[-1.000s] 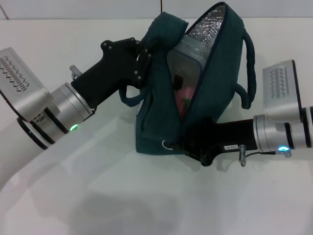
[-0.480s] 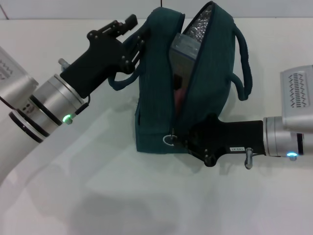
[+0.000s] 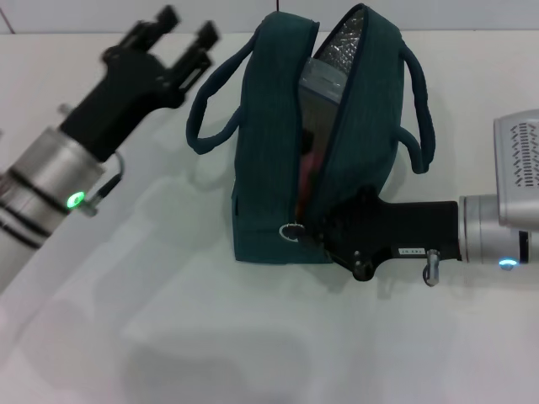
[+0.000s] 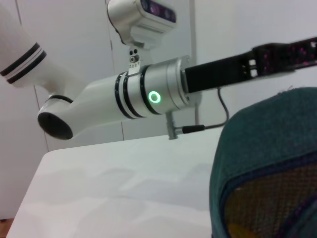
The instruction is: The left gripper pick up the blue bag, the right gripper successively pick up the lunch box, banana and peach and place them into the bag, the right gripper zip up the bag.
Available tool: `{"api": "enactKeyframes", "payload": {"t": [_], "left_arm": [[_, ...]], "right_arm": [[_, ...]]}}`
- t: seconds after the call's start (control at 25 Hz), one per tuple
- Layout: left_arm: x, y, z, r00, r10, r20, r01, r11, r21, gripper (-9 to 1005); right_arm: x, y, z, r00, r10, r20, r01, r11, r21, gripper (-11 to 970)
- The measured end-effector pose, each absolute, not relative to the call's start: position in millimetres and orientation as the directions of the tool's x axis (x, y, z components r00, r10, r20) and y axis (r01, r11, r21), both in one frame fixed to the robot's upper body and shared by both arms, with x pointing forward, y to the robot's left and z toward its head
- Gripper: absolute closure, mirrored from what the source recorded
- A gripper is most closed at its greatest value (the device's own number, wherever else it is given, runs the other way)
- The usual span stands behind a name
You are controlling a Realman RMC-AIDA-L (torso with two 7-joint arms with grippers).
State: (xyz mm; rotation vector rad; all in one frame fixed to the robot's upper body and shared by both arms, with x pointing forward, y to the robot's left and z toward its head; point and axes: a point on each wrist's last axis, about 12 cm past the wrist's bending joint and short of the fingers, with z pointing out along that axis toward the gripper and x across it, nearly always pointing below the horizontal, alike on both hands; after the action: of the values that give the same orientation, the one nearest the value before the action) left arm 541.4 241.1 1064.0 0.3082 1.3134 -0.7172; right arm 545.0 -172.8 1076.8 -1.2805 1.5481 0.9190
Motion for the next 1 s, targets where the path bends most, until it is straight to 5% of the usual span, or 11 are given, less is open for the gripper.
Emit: {"api": "enactKeyframes", "payload": {"t": [0.16,0.44,1.0], "left_arm": [[517.3,261.0,1059.1,0.131,-0.344,-0.930,0.601,0.774,-0.201,348],[465.6,289.6,1025.9,0.077,-0.302,-0.950,0.462,0.855,-0.234,353],[433.6,267.2,1002.7,0.043,-0.112,-0.993,0.515,0.854,-0.075,357]], "right_arm": [[547.1,-178.1,1083.5,-0.015,-0.284,-0.959,-0.983,0.181,-0.039,941],[551.3,-184.8,1091.1,0.029,-0.253,-0.967,-0.979,0.188,-0.079,941],[563.3,-196.4,1104.1,0.094,-0.117,-0.989,-0.940,0.318,-0.127,941]]}}
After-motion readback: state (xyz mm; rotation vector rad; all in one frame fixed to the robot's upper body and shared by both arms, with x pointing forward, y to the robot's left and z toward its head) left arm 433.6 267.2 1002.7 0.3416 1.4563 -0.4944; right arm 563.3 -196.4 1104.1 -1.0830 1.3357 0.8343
